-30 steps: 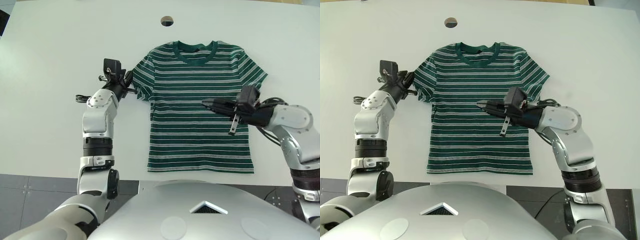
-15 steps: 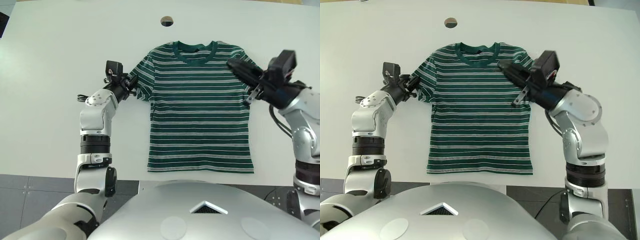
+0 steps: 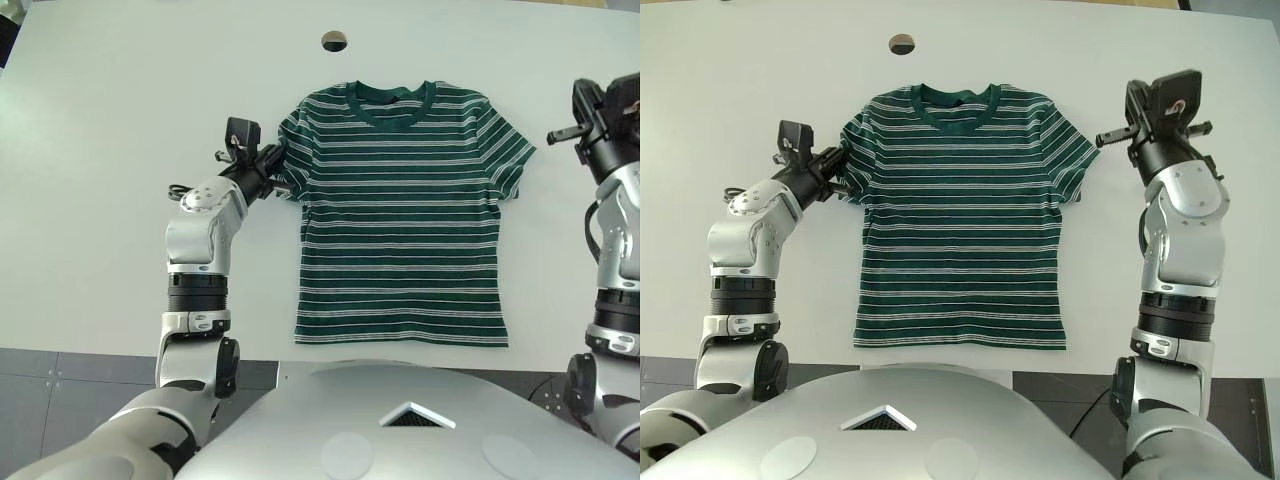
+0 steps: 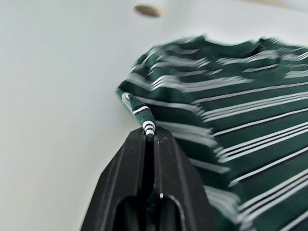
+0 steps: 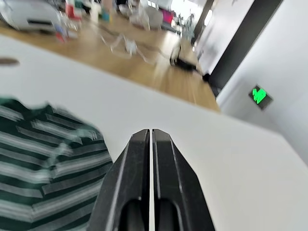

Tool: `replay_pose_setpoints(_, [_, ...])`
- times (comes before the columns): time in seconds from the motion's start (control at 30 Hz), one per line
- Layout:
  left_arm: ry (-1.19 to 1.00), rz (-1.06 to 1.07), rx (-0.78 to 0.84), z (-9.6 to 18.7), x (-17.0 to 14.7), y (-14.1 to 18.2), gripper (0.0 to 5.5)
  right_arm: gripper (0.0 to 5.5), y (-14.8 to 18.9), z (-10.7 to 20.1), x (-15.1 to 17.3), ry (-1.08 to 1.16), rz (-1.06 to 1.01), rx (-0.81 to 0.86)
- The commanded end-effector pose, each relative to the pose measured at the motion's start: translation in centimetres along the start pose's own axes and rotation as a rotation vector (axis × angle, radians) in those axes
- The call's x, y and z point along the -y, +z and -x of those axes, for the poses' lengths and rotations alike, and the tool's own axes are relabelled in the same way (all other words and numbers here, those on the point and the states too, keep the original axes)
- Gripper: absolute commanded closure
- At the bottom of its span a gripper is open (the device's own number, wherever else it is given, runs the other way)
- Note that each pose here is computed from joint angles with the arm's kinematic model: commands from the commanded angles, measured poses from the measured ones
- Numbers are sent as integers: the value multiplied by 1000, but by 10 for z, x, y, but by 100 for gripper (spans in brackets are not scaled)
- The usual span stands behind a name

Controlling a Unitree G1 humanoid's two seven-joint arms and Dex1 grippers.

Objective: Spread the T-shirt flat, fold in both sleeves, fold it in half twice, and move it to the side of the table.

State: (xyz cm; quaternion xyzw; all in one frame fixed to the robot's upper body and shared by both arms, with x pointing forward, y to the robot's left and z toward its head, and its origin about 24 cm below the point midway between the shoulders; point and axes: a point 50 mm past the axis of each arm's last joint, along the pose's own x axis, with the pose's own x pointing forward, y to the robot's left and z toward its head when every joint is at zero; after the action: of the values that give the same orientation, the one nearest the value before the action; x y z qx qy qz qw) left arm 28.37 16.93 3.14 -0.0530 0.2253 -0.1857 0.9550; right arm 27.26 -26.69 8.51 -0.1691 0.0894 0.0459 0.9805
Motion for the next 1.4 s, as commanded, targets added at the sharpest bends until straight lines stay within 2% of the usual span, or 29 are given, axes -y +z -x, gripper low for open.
replay_pose_setpoints(0.03, [-81,-25,35,-10,23,18,535,540,-16,3,-2,-14,10,-64])
replay_pose_setpoints(0.3, [-184,-88,-17,-38,63,18,535,540,-37,3,-17,13,-44,-139])
replay_pose_setpoints(0.37, [-190,-86,-57,-46,69,9,540,508,-39,0,-19,10,-99,-151])
replay_pose_setpoints(0.57, [-174,-63,-156,-56,71,-19,433,395,-36,-16,-21,21,-233,-167])
replay_pose_setpoints(0.67, [-161,-55,-138,-54,68,-20,393,348,-33,-24,-23,37,-258,-168])
replay_pose_setpoints(0.77, [-207,-36,-32,-45,70,-4,390,312,-36,-30,-24,46,-258,-192])
replay_pose_setpoints(1.0, [-258,-27,330,-1,70,48,390,312,-54,-31,-26,85,-260,-314])
replay_pose_setpoints(1.17, [-232,-15,502,27,60,69,390,312,-61,-30,-27,123,-285,-370])
replay_pose_setpoints(1.4, [-205,2,562,36,55,75,390,426,-65,-25,-30,166,-322,-406])
